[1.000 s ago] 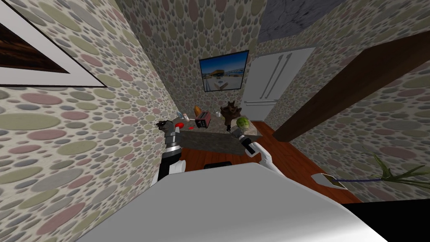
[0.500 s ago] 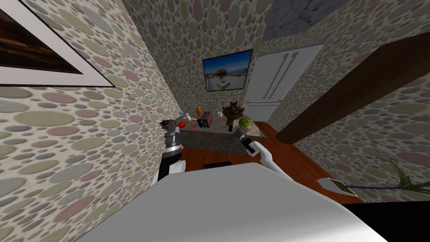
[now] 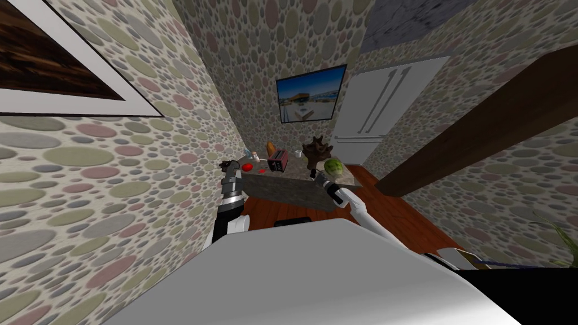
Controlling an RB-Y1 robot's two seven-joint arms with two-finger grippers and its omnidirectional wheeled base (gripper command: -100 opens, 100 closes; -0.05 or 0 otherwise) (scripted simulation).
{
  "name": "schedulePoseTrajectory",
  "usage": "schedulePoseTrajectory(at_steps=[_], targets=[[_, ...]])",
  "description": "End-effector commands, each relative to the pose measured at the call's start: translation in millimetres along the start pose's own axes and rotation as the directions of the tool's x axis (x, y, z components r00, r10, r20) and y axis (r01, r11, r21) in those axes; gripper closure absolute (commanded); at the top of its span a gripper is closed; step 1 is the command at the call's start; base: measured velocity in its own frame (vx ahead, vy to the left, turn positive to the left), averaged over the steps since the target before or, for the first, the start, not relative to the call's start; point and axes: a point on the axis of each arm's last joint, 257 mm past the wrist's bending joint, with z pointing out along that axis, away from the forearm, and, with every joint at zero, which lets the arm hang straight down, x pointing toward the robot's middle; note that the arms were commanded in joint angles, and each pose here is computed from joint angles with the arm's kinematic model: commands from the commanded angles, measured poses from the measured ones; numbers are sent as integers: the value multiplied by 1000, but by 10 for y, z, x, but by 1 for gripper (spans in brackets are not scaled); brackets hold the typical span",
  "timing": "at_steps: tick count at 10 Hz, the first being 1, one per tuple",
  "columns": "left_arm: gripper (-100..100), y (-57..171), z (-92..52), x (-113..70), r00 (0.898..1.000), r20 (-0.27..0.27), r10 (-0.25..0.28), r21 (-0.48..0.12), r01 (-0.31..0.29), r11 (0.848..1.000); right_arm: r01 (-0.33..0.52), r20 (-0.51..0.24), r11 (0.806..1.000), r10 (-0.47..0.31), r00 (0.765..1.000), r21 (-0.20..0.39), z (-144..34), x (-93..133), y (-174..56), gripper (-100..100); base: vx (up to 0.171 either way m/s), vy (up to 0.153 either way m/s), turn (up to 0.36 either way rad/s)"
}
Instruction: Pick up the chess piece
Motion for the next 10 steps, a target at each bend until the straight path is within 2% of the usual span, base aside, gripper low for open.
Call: schedulePoseTrajectory(at_steps=[1, 2, 3, 4, 5, 10], targets=[[0, 0, 0, 0, 1000, 0, 0, 0, 0, 1000, 60, -14, 998, -60, 998, -8, 14, 77, -14, -100, 37, 10, 42], [0, 0, 0, 0, 1000, 0, 0, 0, 0, 1000, 102, -22, 995, -103, 994, -11, 26, 124, -46, -100, 62, -5, 52], [0, 0, 0, 0, 1000, 0, 0, 0, 0, 1000, 74, -17, 997, -75, 997, -9, 17, 92, -26, -100, 32, -6, 12], [0, 0, 0, 0, 1000, 0, 0, 0, 0, 1000, 81, -18, 997, -81, 997, -9, 18, 96, -29, 0, 5, -1, -1], [0, 0, 0, 0, 1000, 0, 0, 0, 0, 1000, 80, -33, 997, -80, 996, 0, 57, 191, -102, -100, -21, 15, 132], [0, 0, 0, 0, 1000, 0, 0, 0, 0, 1000, 77, -62, 997, -76, 995, 17, 128, 375, -249, -100, -30, 13, 75]])
